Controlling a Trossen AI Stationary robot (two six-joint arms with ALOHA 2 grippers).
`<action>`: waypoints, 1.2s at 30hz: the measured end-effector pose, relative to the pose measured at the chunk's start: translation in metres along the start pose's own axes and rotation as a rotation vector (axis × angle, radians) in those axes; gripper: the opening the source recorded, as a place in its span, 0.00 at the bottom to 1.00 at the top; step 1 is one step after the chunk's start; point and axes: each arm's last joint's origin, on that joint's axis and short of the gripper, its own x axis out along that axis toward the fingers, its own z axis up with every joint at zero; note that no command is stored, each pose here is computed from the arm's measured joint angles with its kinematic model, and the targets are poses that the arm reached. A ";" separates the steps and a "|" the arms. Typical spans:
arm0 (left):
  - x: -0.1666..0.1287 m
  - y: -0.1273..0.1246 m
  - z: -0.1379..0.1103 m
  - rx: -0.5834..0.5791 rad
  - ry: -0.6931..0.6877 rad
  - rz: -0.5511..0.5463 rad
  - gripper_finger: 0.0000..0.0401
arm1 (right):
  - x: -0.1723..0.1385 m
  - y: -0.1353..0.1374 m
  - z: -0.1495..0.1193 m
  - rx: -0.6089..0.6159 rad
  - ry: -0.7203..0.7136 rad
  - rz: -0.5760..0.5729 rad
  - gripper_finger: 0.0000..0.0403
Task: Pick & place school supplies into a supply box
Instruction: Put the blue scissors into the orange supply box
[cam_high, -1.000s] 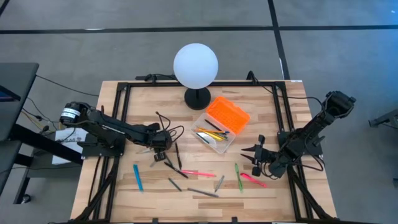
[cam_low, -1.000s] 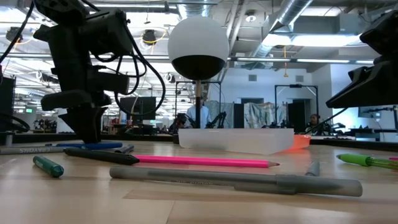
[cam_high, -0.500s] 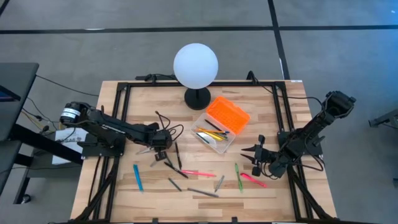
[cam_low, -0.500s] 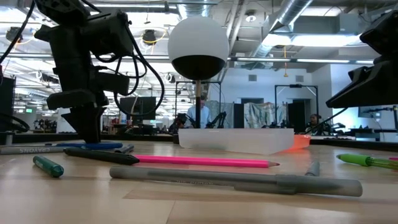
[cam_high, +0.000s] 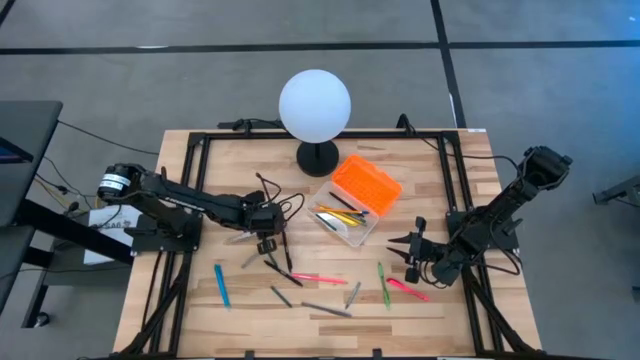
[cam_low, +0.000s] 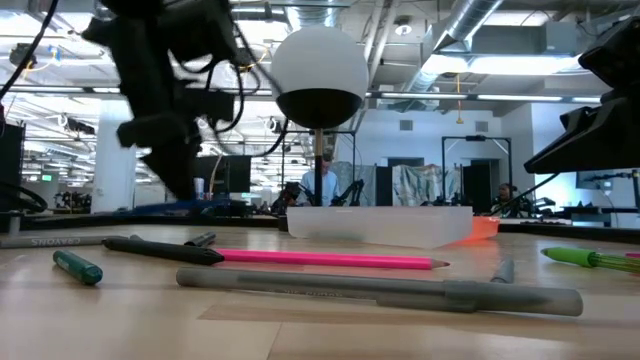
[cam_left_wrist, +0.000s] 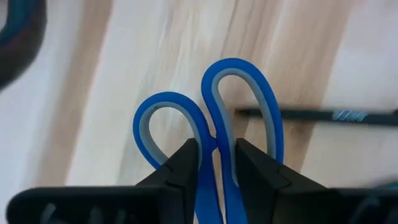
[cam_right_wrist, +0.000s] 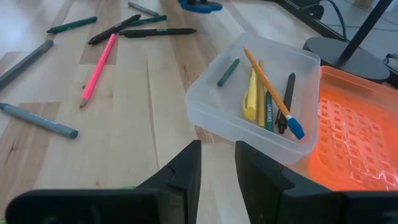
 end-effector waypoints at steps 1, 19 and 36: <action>-0.003 0.000 0.005 0.022 -0.020 0.003 0.19 | 0.000 0.000 0.000 0.000 0.000 0.000 0.23; -0.032 -0.009 0.090 0.527 -0.671 0.082 0.21 | 0.000 0.000 0.000 -0.002 0.001 0.000 0.23; 0.023 -0.038 0.176 0.668 -0.633 0.028 0.21 | 0.000 -0.001 -0.002 -0.013 0.014 -0.002 0.23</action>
